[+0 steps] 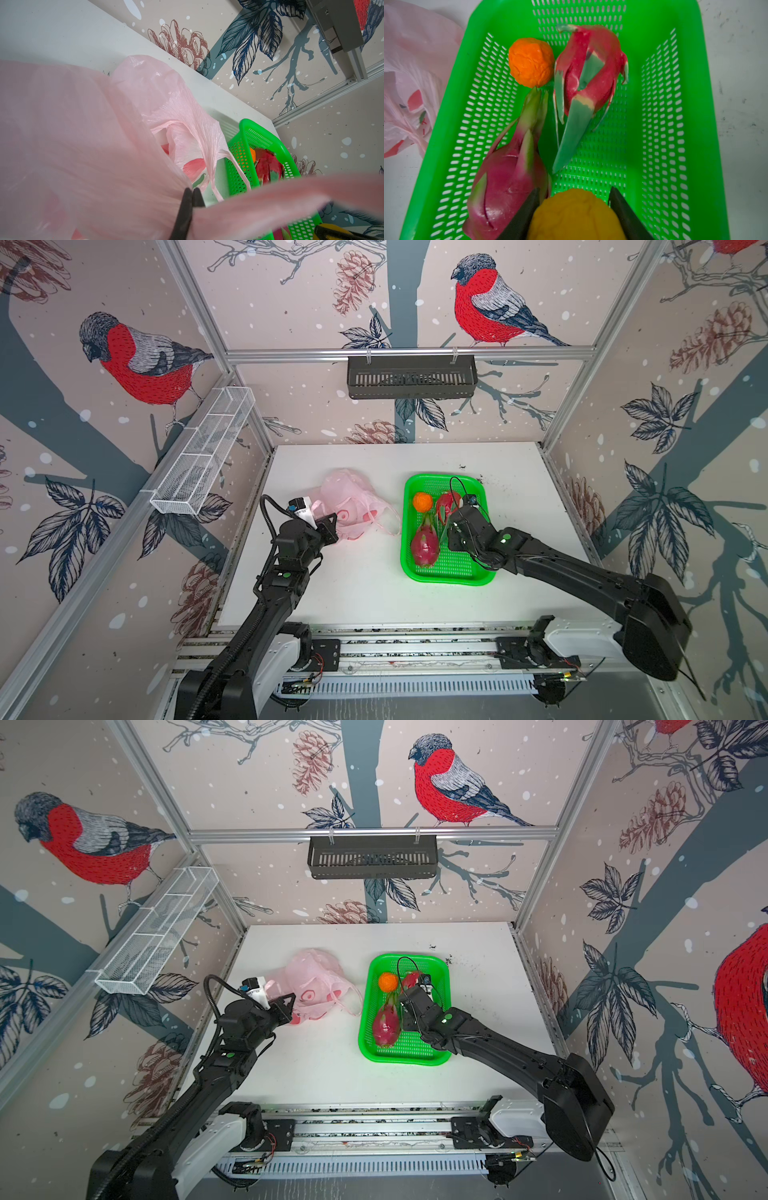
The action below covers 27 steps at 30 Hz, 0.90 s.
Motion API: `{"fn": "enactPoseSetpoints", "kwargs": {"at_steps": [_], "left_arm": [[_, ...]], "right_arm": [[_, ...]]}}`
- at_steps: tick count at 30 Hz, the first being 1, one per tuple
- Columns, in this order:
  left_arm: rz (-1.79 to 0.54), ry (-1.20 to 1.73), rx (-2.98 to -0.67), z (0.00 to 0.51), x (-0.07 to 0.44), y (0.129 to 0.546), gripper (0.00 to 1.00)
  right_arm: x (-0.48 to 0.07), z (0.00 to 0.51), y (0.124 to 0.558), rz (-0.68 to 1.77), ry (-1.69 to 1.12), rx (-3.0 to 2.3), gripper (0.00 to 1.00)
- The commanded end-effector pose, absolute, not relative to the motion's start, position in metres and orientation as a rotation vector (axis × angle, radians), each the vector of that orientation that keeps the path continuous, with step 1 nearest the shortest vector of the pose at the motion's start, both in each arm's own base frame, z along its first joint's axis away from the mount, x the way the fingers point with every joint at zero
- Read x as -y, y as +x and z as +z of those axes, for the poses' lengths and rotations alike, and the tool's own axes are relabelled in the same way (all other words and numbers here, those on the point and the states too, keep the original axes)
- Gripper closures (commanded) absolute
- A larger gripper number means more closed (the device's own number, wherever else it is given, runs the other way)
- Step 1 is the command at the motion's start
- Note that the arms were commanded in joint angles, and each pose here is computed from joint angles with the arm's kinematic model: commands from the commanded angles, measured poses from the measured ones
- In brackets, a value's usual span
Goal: Untie the knot of the plastic bag and take out the fruit
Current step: 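Carry the yellow fruit with the right gripper over the green basket and lower it, then open the right gripper over the basket while the left gripper releases the handle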
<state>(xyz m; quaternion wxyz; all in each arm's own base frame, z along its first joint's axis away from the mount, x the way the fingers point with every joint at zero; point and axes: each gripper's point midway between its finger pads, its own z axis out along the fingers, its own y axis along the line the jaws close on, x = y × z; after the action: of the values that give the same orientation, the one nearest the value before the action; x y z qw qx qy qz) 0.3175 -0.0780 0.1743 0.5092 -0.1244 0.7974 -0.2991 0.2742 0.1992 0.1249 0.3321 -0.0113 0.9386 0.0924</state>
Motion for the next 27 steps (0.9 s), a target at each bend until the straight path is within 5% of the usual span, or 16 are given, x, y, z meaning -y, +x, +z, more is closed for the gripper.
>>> {"fn": "enactPoseSetpoints", "kwargs": {"at_steps": [1,27], "left_arm": [[-0.737,-0.272,-1.861,0.191,0.080,0.323,0.96],[-0.754,-0.270,-1.882,0.193,0.083,0.319,0.79]], "right_arm": [[-0.194,0.114,0.273,0.231,-0.016,-2.486,0.82],[-0.186,0.051,0.278,0.151,-0.058,-2.613,0.65]]}}
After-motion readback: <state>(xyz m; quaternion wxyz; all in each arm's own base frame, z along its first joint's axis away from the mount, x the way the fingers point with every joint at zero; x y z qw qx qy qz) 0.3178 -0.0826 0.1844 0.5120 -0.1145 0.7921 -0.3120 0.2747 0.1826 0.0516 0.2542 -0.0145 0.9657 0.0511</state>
